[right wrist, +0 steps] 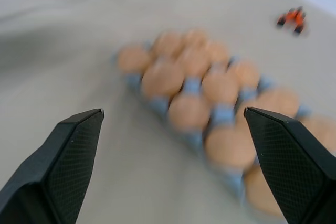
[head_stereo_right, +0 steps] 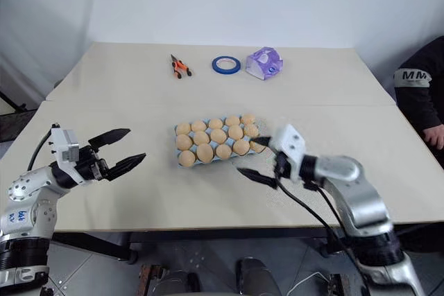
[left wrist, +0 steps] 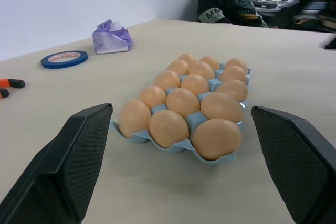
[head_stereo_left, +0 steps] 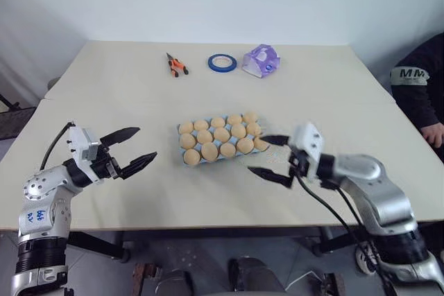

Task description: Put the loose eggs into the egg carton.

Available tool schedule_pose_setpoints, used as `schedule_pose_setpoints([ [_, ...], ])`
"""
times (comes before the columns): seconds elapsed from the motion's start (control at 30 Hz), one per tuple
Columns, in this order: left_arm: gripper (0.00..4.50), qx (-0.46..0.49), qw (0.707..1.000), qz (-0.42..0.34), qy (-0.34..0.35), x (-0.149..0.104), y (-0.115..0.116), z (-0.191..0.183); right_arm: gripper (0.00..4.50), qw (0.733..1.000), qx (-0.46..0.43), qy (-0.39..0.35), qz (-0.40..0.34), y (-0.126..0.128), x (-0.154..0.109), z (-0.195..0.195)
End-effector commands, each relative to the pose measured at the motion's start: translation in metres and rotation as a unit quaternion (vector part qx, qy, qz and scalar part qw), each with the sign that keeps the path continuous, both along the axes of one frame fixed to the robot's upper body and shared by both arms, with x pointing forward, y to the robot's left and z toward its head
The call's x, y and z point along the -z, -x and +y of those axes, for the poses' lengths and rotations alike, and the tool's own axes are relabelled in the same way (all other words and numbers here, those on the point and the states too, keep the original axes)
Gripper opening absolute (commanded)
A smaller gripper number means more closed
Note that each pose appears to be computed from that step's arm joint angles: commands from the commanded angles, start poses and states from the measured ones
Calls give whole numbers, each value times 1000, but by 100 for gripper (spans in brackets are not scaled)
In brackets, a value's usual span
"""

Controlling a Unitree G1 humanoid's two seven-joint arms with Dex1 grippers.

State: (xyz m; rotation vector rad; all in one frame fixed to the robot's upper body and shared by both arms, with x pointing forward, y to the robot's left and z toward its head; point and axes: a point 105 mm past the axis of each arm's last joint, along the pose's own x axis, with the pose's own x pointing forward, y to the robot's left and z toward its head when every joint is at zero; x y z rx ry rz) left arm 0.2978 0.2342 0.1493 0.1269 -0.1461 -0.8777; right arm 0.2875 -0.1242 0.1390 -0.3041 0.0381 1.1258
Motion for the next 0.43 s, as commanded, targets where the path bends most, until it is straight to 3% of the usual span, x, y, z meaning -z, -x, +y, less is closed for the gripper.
schedule_pose_setpoints([
  [0.03, 450, 2, 1000, -19, -6, -2, 4, -7, 447, 999, -3, -26, -28, 1, -6, -15],
  [0.13, 450, -13, 1000, -11, -4, 5, 4, -8, 447, 998, 16, -54, -18, -2, -3, -22],
  [0.43, 450, -30, 999, -11, -27, 11, 7, -10, 447, 998, 39, -45, -14, -6, 2, -35],
])
